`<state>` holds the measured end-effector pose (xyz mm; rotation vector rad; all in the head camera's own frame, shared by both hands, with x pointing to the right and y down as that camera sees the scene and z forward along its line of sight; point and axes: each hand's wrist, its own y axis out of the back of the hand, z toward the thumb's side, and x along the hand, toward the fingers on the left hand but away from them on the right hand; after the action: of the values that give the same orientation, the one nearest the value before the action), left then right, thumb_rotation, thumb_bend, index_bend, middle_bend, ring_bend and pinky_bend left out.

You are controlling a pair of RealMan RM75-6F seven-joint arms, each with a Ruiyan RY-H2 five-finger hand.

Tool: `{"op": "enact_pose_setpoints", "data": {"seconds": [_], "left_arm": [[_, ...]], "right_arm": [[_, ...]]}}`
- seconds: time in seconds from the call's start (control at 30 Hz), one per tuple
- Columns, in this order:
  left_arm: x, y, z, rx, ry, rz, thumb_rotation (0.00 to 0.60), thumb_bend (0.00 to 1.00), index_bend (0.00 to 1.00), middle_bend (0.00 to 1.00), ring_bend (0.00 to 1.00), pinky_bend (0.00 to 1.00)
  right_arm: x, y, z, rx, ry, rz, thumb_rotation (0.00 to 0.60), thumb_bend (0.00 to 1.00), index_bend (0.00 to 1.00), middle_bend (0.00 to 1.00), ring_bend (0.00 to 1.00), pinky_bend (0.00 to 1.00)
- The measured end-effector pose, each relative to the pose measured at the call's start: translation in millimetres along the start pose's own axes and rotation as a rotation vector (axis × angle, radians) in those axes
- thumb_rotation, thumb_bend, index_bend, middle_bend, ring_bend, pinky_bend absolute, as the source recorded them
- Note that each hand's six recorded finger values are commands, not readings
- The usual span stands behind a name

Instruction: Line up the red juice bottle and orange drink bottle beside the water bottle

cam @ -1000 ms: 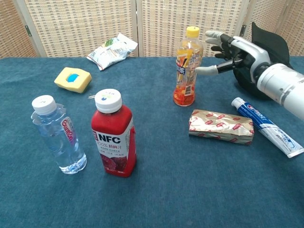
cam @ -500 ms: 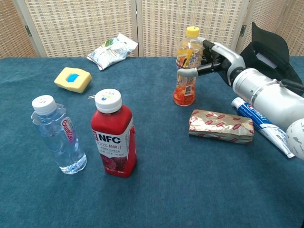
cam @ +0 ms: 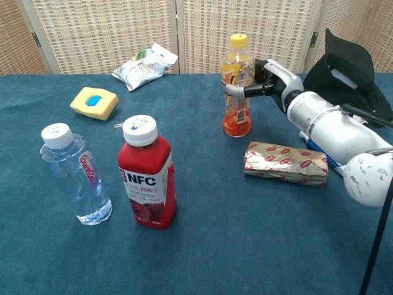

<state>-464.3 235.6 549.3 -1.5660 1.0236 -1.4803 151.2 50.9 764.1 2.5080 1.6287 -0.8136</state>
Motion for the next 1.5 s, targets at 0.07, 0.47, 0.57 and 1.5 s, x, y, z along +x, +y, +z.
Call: {"op": "enact_pose_setpoints", "data": {"seconds": [0.07, 0.47, 0.57, 1.5], "left_arm": [[0, 0, 0, -0.004, 0.002, 0.000, 0.600, 0.24, 0.00, 0.00, 0.00, 0.02], [0, 2, -2, 0.004, 0.004, 0.004, 0.600, 0.24, 0.00, 0.00, 0.00, 0.02], [0, 2, 0, 0.004, 0.001, 0.004, 0.600, 0.24, 0.00, 0.00, 0.00, 0.02], [-1, 6, 14, 0.001, -0.024, 0.014, 0.600, 0.24, 0.00, 0.00, 0.00, 0.02]], "right_arm": [[-1, -1, 0, -0.005, 0.000, -0.007, 0.600, 0.52, 0.41, 0.39, 0.30, 0.28], [2, 9, 9, -0.021, 0.047, -0.011, 0.600, 0.57, 0.49, 0.46, 0.37, 0.36], [8, 12, 15, -0.032, 0.072, 0.016, 0.600, 0.57, 0.49, 0.46, 0.37, 0.36], [150, -9, 35, -0.025, 0.175, 0.490, 0.600, 0.47, 0.49, 0.43, 0.37, 0.37]]}}
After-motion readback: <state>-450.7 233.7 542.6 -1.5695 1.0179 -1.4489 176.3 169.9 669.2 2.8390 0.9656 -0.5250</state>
